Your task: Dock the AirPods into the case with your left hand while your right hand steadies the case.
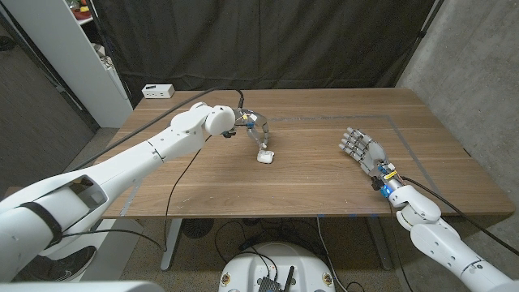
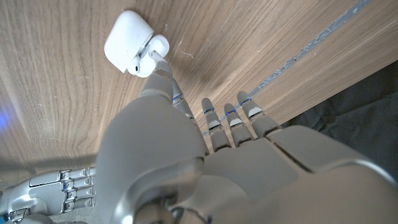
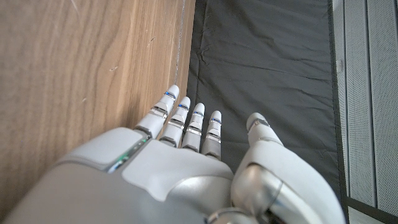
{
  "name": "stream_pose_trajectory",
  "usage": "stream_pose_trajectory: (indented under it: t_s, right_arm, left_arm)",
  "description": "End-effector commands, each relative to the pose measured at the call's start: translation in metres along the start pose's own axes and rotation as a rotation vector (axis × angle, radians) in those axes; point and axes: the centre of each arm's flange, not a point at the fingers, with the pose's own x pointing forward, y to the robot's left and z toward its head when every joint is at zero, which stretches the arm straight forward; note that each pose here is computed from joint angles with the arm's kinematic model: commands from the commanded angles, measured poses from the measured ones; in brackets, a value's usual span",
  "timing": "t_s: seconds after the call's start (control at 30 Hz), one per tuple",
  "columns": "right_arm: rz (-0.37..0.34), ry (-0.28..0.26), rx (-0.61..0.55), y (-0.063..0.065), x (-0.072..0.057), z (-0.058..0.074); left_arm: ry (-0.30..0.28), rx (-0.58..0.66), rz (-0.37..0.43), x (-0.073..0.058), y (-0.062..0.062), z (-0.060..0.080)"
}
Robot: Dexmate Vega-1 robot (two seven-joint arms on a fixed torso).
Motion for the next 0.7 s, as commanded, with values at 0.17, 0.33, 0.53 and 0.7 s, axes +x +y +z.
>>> stream_pose_trajectory:
  t_s: [0.17, 0.33, 0.53, 0.7]
  right_arm:
    - [-0.013, -0.006, 0.006, -0.0015, -0.0012, -0.0040]
    - [-0.014, -0.004, 0.009, -0.0011, -0.0025, -0.0058]
    - [-0.017, -0.002, 0.014, -0.0004, -0.0056, -0.0087]
    - [-0.019, -0.004, 0.014, -0.0004, -0.0090, -0.0094]
  left_arm:
    - [-0.008, -0.013, -0.022, 0.0037, -0.0071, 0.0006]
    - [-0.005, -0.010, -0.021, 0.0039, -0.0093, 0.0007]
    - [-0.005, -0.009, -0.025, 0.0028, -0.0120, 0.0026]
    - [-0.002, -0.015, -0.018, 0.0002, -0.0134, 0.0045]
